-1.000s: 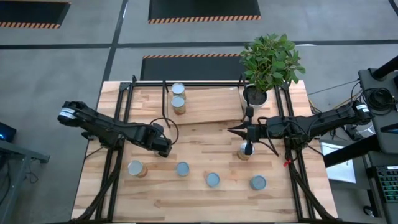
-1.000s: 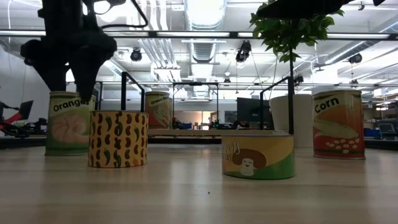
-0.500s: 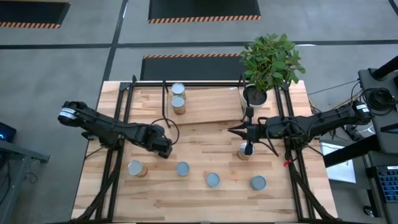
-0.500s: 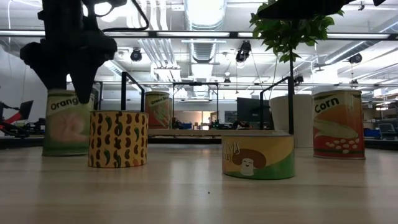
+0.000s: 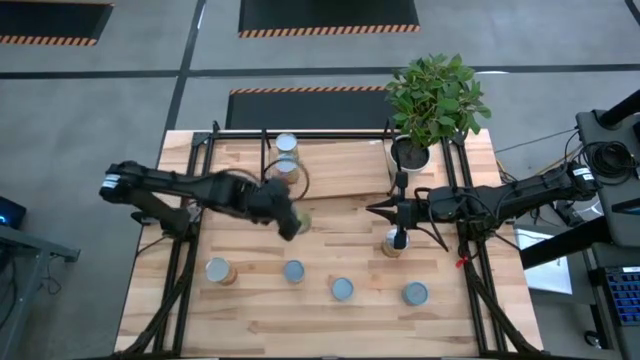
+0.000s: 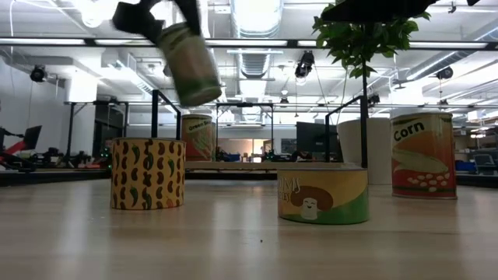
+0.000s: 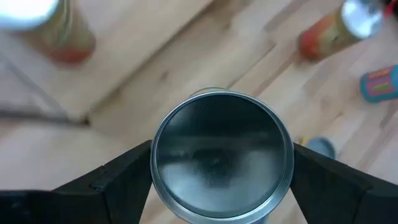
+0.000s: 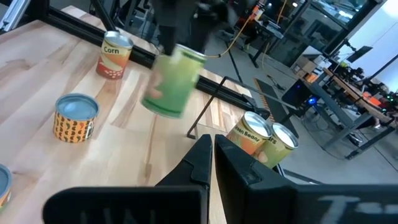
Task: Pick and place cans onto a shelf
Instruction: Put the canned oranges on the shelf
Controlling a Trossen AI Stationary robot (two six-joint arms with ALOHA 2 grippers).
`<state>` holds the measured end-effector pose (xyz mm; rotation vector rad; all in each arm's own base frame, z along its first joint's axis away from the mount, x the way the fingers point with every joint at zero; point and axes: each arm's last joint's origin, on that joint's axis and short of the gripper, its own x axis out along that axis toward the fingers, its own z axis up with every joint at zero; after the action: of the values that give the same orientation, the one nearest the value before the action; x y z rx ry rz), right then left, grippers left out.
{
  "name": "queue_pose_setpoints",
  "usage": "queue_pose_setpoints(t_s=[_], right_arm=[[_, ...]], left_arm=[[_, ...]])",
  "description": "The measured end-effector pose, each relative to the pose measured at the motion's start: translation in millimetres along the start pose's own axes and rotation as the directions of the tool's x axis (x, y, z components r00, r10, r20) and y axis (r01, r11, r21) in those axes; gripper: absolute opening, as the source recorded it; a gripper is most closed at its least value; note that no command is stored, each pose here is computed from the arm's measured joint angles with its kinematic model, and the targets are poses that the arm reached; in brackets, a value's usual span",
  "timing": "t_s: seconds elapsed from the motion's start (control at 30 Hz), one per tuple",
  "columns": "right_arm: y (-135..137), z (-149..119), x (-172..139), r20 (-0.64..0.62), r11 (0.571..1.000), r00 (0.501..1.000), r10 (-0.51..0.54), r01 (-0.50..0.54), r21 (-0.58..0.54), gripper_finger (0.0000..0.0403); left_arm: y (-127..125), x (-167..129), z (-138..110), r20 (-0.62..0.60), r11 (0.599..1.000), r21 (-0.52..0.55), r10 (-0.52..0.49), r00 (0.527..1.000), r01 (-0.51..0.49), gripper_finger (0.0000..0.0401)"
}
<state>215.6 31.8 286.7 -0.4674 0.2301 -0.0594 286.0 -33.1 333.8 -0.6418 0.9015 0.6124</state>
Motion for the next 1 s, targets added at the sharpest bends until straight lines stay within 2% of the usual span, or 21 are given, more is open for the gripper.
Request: queue_pose_setpoints(t_s=[0.2, 0.4, 0.63, 1.0], right_arm=[[0, 0, -1, -0.004, 1.000, 1.000, 0.002, -0.002, -0.016, 0.0009], [-1, -2, -5, -0.028, 1.000, 1.000, 0.010, -0.010, -0.019, 0.0009], [-2, -3, -10, -0.040, 1.000, 0.999, 0.008, -0.007, 0.002, 0.0009], [-3, -3, -11, -0.046, 1.000, 0.999, 0.010, -0.010, 0.004, 0.0009]], left_arm=[[-7, 14, 44, 0.025, 0.992, 0.112, 0.052, 0.998, -0.054, 0.0311], [1, 47, 70, -0.030, 0.969, 0.187, 0.170, 0.985, -0.162, 0.0311], [22, 73, 79, -0.128, 0.939, 0.216, 0.300, 0.945, -0.269, 0.0311], [25, 90, 83, -0.117, 0.922, 0.284, 0.306, 0.945, -0.264, 0.0311]])
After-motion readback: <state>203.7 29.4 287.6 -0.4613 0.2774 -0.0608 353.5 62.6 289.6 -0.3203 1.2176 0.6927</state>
